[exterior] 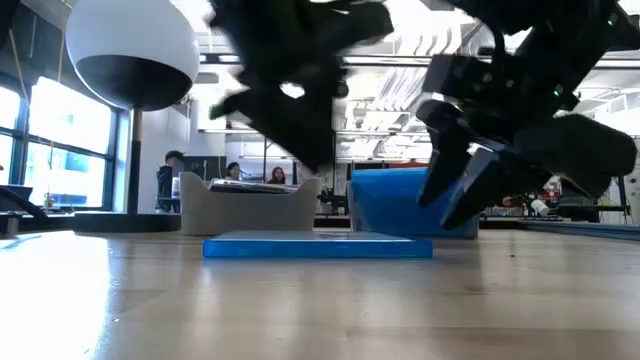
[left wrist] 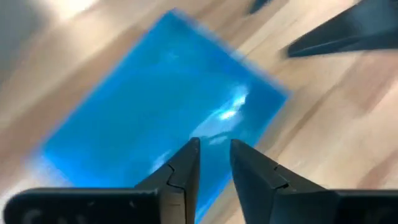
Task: Pick & place jewel cases by type
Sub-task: Put the blue CD case into the black bin
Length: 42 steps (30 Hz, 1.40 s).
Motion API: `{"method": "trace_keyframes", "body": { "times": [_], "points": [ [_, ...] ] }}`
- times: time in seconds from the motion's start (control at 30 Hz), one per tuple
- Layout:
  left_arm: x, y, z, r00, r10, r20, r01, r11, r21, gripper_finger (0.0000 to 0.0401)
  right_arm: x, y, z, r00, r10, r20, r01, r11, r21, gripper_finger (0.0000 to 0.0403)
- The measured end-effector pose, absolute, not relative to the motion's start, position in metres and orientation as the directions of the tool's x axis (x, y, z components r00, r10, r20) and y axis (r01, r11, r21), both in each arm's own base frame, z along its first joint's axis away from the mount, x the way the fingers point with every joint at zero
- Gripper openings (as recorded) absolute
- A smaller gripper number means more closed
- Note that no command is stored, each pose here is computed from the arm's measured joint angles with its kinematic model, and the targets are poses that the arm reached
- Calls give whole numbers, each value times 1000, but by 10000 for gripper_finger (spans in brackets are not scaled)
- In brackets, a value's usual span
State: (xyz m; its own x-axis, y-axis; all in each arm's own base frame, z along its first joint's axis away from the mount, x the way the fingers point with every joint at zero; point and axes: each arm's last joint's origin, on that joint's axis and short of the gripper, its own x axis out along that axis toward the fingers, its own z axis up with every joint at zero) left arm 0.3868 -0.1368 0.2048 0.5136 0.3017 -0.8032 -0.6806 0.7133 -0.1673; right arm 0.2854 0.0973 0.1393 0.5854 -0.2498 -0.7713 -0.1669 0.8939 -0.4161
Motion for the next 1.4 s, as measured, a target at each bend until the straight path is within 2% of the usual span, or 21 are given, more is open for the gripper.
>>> {"method": "trace_keyframes", "body": {
  "times": [0.1,0.23,0.33,0.4,0.5,0.63,0.7,0.77,0.83,1.0,1.2,1.4],
  "points": [
    [377,-140,221,432,337,-837,-710,699,-85,82,289,100,142,619,-242,-747,-206,868,-452,222],
    [348,-146,241,203,404,-892,-759,640,117,81,291,100,144,643,-238,-728,-205,862,-463,220],
    [316,-151,257,-28,466,-884,-823,491,285,81,291,100,143,639,-230,-734,-230,853,-468,221],
    [311,-162,256,48,441,-896,-855,483,192,81,291,99,143,639,-232,-733,-246,841,-481,222],
    [286,-174,263,174,494,-852,-868,486,104,81,293,99,144,647,-223,-729,-255,838,-483,221],
    [246,-185,239,108,598,-794,-945,309,105,81,293,99,144,647,-210,-733,-270,836,-478,221],
    [239,-188,221,178,607,-775,-969,247,-30,81,292,99,144,643,-201,-739,-279,837,-471,222],
    [231,-190,202,267,625,-733,-958,257,-129,81,292,99,144,643,-194,-741,-286,837,-467,222],
    [235,-193,180,374,582,-722,-925,289,-247,81,293,99,144,644,-186,-742,-289,839,-461,221],
    [247,-183,137,492,462,-738,-867,338,-366,102,293,100,144,644,-182,-743,-292,839,-458,222],
    [270,-156,118,597,411,-689,-800,372,-471,169,291,99,143,631,-186,-754,-351,798,-490,221],
    [292,-132,120,600,351,-719,-798,331,-504,218,288,93,134,563,-225,-795,-378,786,-490,222]
  ]
}}
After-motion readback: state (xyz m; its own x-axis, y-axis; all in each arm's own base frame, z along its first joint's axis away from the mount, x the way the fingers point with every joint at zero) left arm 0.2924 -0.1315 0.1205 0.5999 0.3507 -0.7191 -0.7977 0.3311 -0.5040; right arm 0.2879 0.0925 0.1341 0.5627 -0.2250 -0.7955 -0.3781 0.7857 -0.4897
